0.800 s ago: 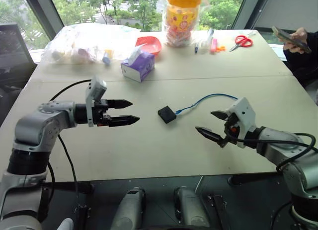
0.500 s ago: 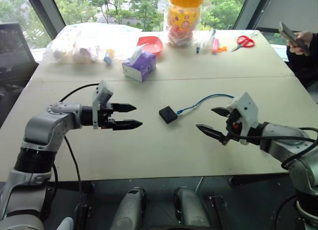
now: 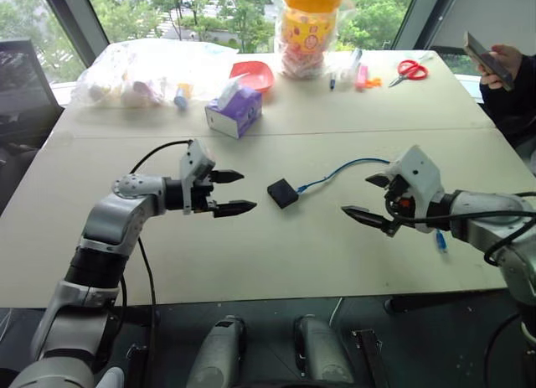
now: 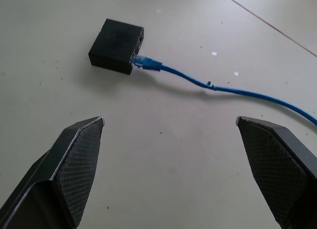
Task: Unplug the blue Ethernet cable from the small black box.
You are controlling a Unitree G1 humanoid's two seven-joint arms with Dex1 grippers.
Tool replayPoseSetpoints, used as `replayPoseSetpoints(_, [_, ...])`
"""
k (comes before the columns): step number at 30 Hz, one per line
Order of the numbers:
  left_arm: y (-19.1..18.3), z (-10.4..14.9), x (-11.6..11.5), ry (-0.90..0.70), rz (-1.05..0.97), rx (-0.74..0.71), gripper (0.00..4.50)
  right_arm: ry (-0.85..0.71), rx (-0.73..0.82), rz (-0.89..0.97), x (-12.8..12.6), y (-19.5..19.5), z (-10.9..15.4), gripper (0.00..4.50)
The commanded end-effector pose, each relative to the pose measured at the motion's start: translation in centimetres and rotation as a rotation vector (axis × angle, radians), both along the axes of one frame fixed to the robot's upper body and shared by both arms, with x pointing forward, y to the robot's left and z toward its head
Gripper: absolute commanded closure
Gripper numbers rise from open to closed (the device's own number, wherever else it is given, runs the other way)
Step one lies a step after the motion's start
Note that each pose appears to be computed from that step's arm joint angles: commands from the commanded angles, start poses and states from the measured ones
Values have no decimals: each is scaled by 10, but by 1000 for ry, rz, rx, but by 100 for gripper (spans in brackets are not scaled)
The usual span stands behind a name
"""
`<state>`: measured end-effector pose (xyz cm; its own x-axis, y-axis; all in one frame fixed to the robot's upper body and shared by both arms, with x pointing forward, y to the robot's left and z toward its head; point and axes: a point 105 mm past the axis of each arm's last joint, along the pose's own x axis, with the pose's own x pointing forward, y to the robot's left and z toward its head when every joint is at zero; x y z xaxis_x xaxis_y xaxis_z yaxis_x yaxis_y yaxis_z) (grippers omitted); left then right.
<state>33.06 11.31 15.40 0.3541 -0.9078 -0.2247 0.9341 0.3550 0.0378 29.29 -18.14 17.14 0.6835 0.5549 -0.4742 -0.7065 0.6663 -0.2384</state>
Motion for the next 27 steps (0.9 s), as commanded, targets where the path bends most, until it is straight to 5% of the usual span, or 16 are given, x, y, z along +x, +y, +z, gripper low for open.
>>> replayPoseSetpoints(1, [0, 10, 2, -55, 7, -9, 11, -62, -73, 80, 19, 7, 19, 0])
replayPoseSetpoints(12, [11, 7, -12, -66, 77, -16, 11, 145, -269, 424, 91, 56, -4, 0])
replayPoseSetpoints(24, [22, 15, -22, -107, 190, -16, 11, 231, -412, 549, 113, 90, -40, 0])
replayPoseSetpoints(27, [24, 17, -24, -110, 213, -22, 0, 268, -420, 615, 106, 99, -46, 89])
